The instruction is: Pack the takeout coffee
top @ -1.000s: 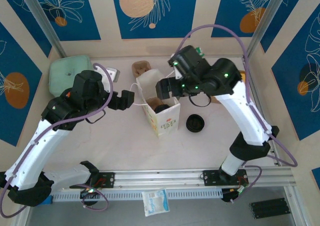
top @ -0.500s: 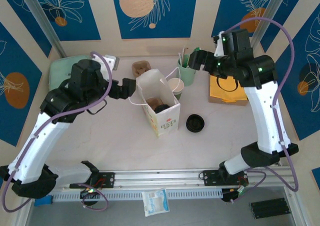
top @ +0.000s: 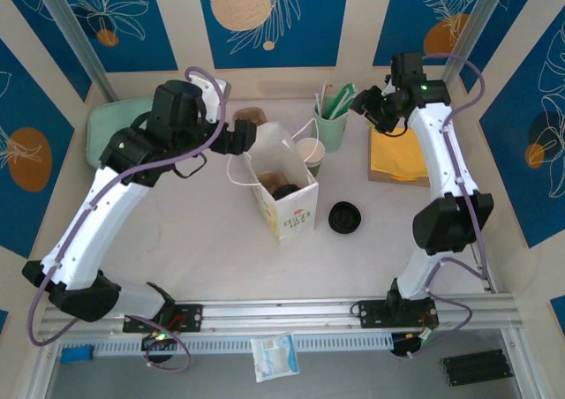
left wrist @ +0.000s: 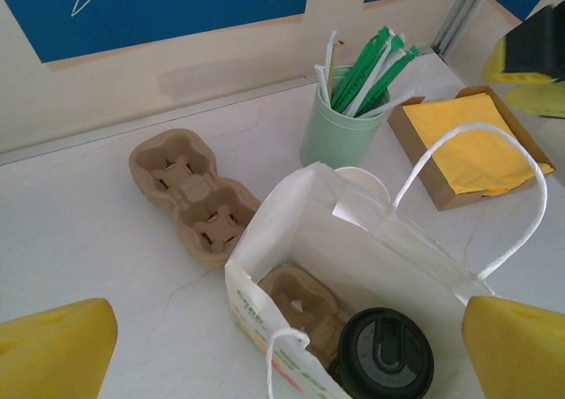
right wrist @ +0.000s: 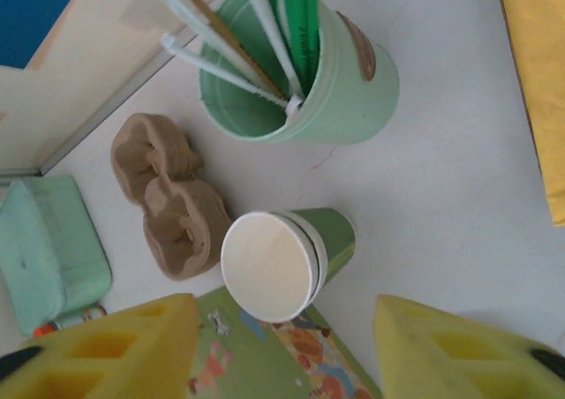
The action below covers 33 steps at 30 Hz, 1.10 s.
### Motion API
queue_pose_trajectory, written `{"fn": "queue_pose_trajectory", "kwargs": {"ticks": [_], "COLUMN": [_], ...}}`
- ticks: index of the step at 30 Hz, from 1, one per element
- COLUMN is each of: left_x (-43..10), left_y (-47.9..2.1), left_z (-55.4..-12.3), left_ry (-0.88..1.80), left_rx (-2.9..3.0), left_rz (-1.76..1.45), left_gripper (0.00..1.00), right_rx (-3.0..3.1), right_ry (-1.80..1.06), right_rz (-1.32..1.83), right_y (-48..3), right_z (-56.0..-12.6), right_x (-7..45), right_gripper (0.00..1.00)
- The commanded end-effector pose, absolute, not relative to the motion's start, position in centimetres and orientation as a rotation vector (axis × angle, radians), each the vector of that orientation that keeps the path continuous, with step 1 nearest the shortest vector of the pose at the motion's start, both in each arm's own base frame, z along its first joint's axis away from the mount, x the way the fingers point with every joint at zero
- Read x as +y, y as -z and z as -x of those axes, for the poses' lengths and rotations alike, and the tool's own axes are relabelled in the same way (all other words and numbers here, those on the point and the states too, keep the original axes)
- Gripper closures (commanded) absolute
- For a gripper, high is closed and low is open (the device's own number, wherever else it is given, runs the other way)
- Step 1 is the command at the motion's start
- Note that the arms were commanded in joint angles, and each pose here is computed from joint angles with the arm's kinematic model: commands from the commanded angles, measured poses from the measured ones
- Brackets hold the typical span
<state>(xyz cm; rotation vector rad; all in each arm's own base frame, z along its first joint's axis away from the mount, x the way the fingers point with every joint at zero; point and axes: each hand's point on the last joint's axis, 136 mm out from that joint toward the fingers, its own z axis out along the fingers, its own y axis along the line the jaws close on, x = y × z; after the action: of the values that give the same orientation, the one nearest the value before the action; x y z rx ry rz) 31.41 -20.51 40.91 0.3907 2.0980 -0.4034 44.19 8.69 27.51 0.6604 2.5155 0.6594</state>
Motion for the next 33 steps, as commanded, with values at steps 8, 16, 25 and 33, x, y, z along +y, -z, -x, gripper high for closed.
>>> {"fn": "queue_pose_trajectory", "kwargs": {"ticks": [8,16,25,33], "left_x": [-22.5,-22.9,-22.7,-22.5], "left_y": [-42.4,-42.0,-41.9,-42.0], "left_z": [-33.6,-34.0,-33.7,-33.5], "left_ry": [0.502,0.523,0.527,0.530], "left_rx": [2.043,2.048,2.048,2.041], "left_rz": [-0.441,-0.448,-0.447,-0.440], "left_gripper": [0.01,0.01,0.01,0.01], "right_rx": [2.559,2.588,2.612,2.622], "right_ry": [-0.656,-0.652,-0.662,-0.656], "right_rz": [-0.721,-0.725,-0.722,-0.720], "right_y": [-24.3,-22.7,-21.5,-21.1], "right_z": [-49.3,-51.0,-51.7,-51.8], "right_x": [9.4,9.8,10.7,10.6], "right_gripper": [0.55,0.64,0.67,0.80]}}
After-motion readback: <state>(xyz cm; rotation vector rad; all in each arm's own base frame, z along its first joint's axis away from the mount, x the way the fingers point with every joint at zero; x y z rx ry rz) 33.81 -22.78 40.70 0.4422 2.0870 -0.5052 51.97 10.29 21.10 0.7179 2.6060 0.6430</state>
